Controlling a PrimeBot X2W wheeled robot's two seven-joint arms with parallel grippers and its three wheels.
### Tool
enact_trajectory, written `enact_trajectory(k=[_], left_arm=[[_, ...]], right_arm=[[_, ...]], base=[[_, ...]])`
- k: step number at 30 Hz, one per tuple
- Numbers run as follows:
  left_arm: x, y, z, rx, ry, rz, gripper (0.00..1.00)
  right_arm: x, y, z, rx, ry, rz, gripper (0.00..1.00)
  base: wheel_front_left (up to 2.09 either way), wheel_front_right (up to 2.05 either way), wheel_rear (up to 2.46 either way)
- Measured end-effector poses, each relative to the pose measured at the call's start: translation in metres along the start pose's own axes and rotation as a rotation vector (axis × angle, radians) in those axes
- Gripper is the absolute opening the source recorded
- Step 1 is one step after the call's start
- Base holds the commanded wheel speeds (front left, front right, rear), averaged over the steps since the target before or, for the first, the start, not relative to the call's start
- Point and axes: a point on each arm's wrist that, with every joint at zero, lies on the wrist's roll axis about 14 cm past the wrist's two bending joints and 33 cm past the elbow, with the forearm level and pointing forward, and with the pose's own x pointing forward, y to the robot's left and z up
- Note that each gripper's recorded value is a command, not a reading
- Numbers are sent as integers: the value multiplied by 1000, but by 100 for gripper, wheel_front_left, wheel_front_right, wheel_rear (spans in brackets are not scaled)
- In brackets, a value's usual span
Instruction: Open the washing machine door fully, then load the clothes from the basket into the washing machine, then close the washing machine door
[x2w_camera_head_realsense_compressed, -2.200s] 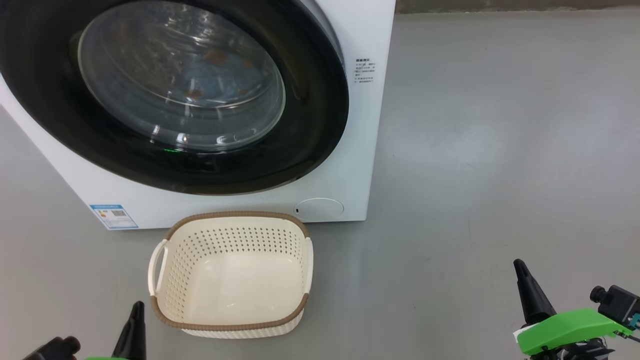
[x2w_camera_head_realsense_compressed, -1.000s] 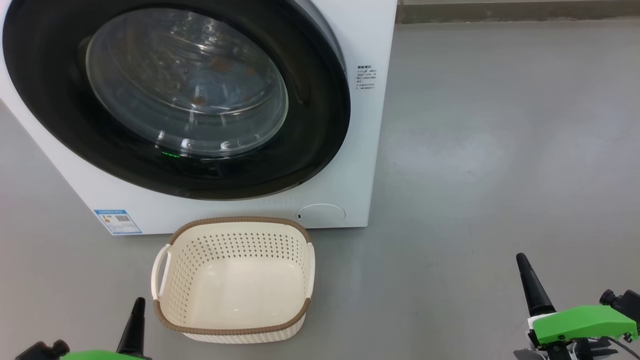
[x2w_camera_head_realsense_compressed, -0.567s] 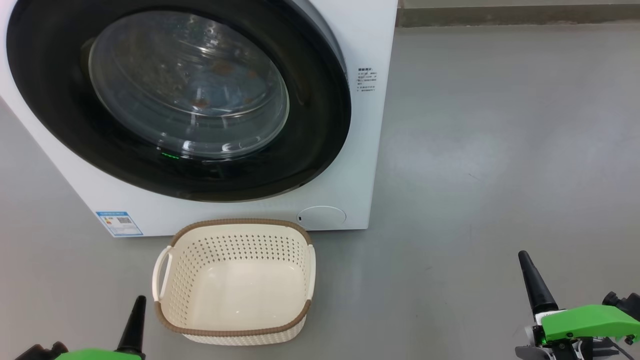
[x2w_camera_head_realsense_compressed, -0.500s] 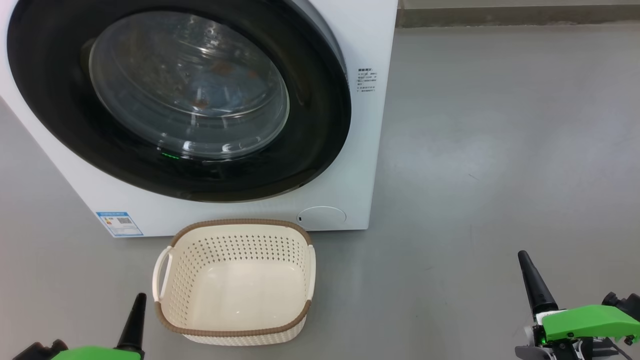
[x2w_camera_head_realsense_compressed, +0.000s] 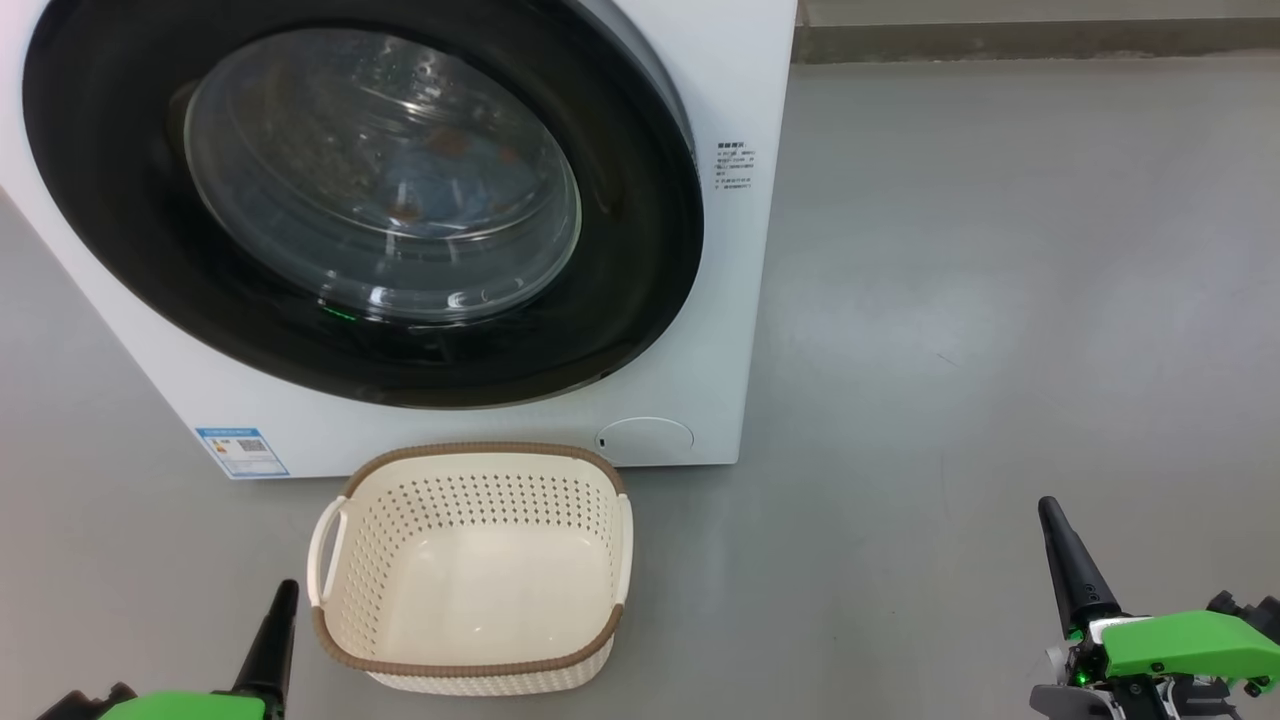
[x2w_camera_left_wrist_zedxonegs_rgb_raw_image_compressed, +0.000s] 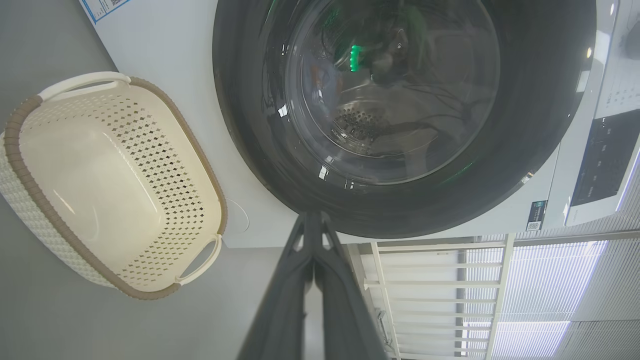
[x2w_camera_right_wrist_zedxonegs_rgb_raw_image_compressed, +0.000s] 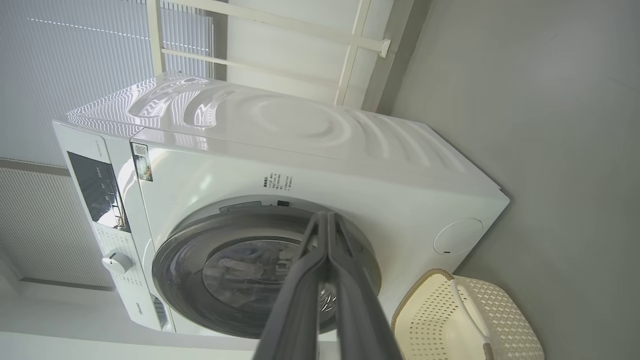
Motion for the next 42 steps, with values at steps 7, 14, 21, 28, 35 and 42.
enact_trajectory(k=[7, 14, 21, 28, 35, 42], left_arm=[[0, -4, 1, -74, -1, -14, 0], [1, -8, 2, -134, 1, -30, 0], [2, -13, 2, -184, 4, -46, 0], [2, -13, 2, -186, 4, -46, 0], [2, -13, 2, -187, 3, -46, 0], [3, -13, 2, -187, 3, -46, 0]], right_arm=[[0, 4, -1, 67, 7, 9, 0], [0, 8, 0, 126, 8, 26, 0], [0, 11, 1, 171, 2, 39, 0], [-1, 11, 1, 171, 2, 39, 0], [-1, 11, 1, 172, 2, 39, 0], [-1, 11, 1, 172, 2, 39, 0]], base=[[0, 0, 0], [0, 0, 0], [0, 0, 0], [0, 0, 0], [0, 0, 0], [0, 0, 0]])
